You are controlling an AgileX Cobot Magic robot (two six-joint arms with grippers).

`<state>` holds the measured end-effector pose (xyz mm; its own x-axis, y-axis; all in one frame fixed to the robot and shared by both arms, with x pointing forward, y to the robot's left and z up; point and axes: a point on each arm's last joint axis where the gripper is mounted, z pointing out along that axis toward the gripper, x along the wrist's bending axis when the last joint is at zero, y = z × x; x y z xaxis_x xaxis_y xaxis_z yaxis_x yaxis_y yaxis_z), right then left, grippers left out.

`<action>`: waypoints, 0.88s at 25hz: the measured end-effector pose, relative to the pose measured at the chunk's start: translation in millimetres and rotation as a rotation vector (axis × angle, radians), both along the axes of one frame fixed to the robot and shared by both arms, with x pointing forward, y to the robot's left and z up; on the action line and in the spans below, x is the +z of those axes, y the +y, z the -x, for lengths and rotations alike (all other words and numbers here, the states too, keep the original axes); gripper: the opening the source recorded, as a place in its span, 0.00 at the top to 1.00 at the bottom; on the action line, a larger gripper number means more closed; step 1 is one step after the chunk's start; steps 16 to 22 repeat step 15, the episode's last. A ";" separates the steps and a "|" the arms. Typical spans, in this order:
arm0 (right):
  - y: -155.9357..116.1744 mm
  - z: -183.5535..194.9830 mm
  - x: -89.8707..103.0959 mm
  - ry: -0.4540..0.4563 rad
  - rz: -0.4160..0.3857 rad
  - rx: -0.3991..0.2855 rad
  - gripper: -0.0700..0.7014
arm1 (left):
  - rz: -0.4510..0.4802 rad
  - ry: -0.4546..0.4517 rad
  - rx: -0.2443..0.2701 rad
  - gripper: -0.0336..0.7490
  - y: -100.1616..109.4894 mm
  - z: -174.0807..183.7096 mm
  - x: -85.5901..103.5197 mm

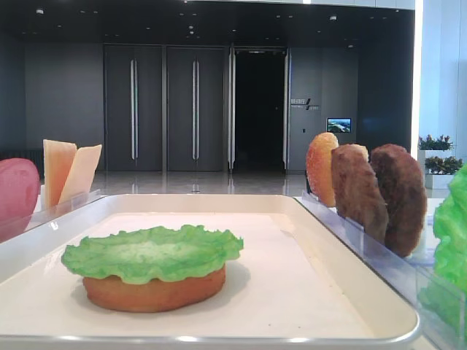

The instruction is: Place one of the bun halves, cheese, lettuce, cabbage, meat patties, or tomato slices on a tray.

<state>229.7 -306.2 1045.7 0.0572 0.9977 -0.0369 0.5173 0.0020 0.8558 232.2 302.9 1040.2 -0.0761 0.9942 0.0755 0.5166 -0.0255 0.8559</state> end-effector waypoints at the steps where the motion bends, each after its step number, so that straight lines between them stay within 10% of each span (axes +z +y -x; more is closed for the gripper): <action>1: 0.2 0.0 0.0 0.000 -0.002 0.001 0.31 | 0.000 0.000 0.000 0.14 0.0 0.0 0.0; 22: 1.0 0.0 -0.1 0.000 -0.010 0.007 0.31 | 0.000 0.000 0.000 0.14 0.0 0.0 0.0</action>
